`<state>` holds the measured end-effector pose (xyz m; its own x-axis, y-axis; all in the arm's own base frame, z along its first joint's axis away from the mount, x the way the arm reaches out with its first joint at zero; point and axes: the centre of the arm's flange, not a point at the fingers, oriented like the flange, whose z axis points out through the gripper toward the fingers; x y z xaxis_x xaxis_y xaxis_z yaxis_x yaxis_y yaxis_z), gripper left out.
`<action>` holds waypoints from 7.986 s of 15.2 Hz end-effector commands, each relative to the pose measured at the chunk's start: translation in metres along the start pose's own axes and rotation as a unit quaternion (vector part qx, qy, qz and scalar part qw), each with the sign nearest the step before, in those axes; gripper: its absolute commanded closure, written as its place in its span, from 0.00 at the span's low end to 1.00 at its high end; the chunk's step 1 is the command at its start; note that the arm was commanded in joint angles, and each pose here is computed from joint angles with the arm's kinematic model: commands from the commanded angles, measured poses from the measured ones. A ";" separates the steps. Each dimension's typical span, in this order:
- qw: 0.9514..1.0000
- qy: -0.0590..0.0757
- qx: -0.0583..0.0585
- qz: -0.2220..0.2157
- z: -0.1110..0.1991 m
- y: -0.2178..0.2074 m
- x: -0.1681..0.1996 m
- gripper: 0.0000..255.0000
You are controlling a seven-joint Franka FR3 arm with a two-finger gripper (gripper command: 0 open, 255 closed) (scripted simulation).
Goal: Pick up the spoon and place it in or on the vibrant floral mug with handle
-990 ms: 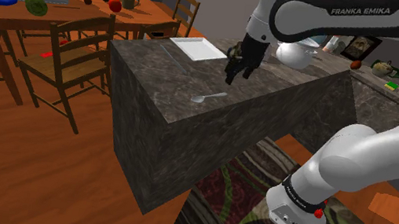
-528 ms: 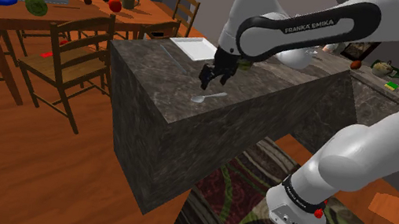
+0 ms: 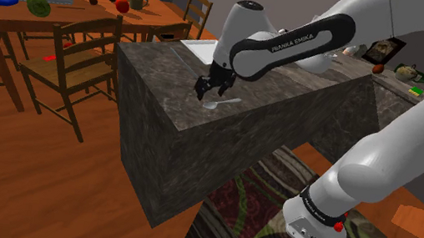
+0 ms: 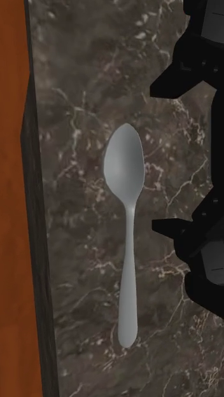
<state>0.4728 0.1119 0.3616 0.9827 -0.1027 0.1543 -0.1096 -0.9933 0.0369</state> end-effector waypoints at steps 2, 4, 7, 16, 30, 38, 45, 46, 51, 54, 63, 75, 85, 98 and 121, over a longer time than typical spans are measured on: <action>1.000 0.000 0.000 0.000 0.016 -0.002 0.000 0.00; 1.000 0.000 0.000 0.000 0.030 -0.002 0.000 0.00; 1.000 0.000 0.000 0.000 0.030 -0.002 0.000 0.00; 1.000 0.000 0.000 0.000 0.030 -0.002 0.000 1.00; 1.000 0.000 0.000 0.000 -0.012 0.000 0.007 1.00; 1.000 0.000 0.000 0.000 -0.054 0.001 0.013 1.00; 1.000 0.000 0.000 0.000 -0.090 0.003 0.019 1.00; 1.000 0.000 0.000 0.000 -0.095 0.003 0.020 1.00; 1.000 0.000 0.000 0.000 -0.121 0.004 0.024 1.00; 1.000 0.000 0.000 0.000 -0.137 0.004 0.026 1.00; 1.000 0.000 0.000 0.000 -0.155 0.051 0.056 1.00; 1.000 0.000 0.000 0.000 -0.141 0.187 0.135 1.00; 1.000 0.000 0.000 0.000 -0.129 0.301 0.201 1.00; 1.000 0.000 0.000 0.000 -0.090 0.376 0.240 1.00; 1.000 0.000 0.000 0.000 -0.057 0.375 0.232 0.00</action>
<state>0.6525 -0.2811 0.4599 0.9825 -0.1032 0.1551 -0.1101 -0.9933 0.0363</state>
